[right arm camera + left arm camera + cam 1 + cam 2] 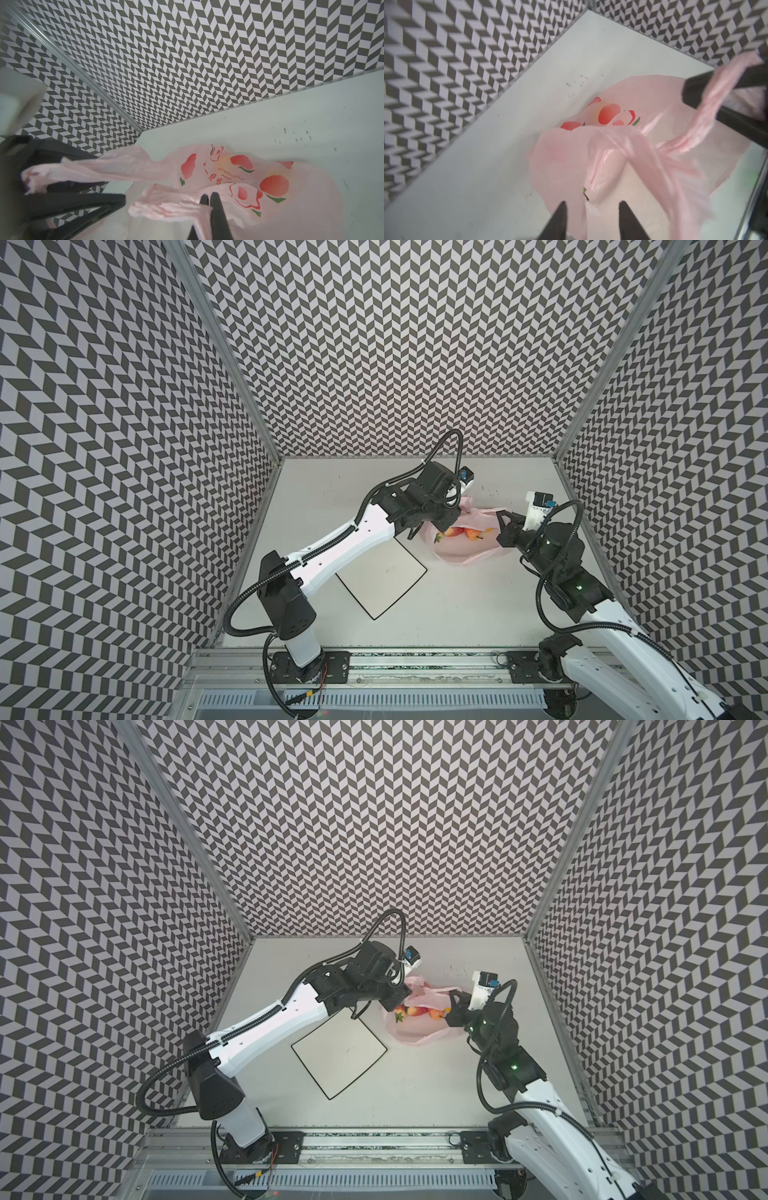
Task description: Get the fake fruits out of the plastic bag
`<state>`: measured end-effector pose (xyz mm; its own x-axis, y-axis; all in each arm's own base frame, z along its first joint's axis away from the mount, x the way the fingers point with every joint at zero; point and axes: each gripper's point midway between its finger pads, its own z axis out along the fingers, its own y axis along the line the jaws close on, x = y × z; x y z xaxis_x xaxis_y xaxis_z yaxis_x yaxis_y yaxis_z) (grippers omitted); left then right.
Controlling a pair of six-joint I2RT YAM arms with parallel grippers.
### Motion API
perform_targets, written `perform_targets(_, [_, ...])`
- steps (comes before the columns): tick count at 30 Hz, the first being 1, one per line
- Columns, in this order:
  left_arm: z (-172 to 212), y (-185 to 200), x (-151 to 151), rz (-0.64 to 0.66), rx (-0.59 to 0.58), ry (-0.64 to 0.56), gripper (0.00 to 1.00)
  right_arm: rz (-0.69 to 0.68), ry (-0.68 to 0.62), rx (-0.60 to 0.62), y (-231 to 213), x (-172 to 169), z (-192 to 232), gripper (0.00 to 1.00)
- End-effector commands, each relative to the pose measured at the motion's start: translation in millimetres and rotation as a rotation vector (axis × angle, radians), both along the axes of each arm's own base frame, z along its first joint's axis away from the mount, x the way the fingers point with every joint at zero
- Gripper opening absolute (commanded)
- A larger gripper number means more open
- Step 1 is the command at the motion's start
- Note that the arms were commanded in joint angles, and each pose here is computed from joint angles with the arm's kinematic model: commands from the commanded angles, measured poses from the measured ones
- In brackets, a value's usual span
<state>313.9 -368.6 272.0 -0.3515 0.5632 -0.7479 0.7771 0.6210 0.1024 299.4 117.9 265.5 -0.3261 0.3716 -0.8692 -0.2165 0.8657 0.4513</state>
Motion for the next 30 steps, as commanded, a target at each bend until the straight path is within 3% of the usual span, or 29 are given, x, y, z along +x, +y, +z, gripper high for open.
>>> perform_targets(1, [45.3,16.7,6.7,0.102,-0.164,-0.101,0.12,-0.062,-0.007,0.032,-11.9,-5.5,13.7,0.00])
perform_targets(3, [55.7,24.9,0.5,0.140,-0.305,-0.101,0.00,-0.082,0.024,0.026,-17.5,-11.2,4.1,0.00])
perform_targets(7, [65.2,45.4,-22.3,0.206,-0.632,-0.075,0.00,-0.104,0.080,0.008,-27.4,-26.0,-15.9,0.05])
perform_targets(9, [64.7,59.5,-33.1,0.248,-0.803,-0.033,0.00,-0.108,0.105,-0.005,-31.7,-34.1,-23.3,0.18])
perform_targets(11, [58.5,68.3,-40.2,0.269,-0.904,0.001,0.00,-0.108,0.118,-0.019,-35.2,-41.6,-24.5,0.37])
perform_targets(14, [51.2,73.7,-43.8,0.286,-0.948,0.025,0.00,-0.104,0.105,-0.036,-40.6,-53.2,-9.1,0.66])
perform_targets(20, [51.6,73.2,-40.4,0.297,-0.967,0.030,0.00,-0.104,-0.054,-0.088,-57.0,-81.4,72.9,0.94])
perform_targets(25, [53.3,69.2,-38.3,0.288,-0.998,0.044,0.00,-0.079,-0.158,-0.164,-57.9,-87.9,133.9,0.95])
perform_targets(30, [52.9,71.9,-32.4,0.311,-1.035,0.079,0.00,0.052,-0.067,-0.265,-27.0,-61.0,150.6,0.90])
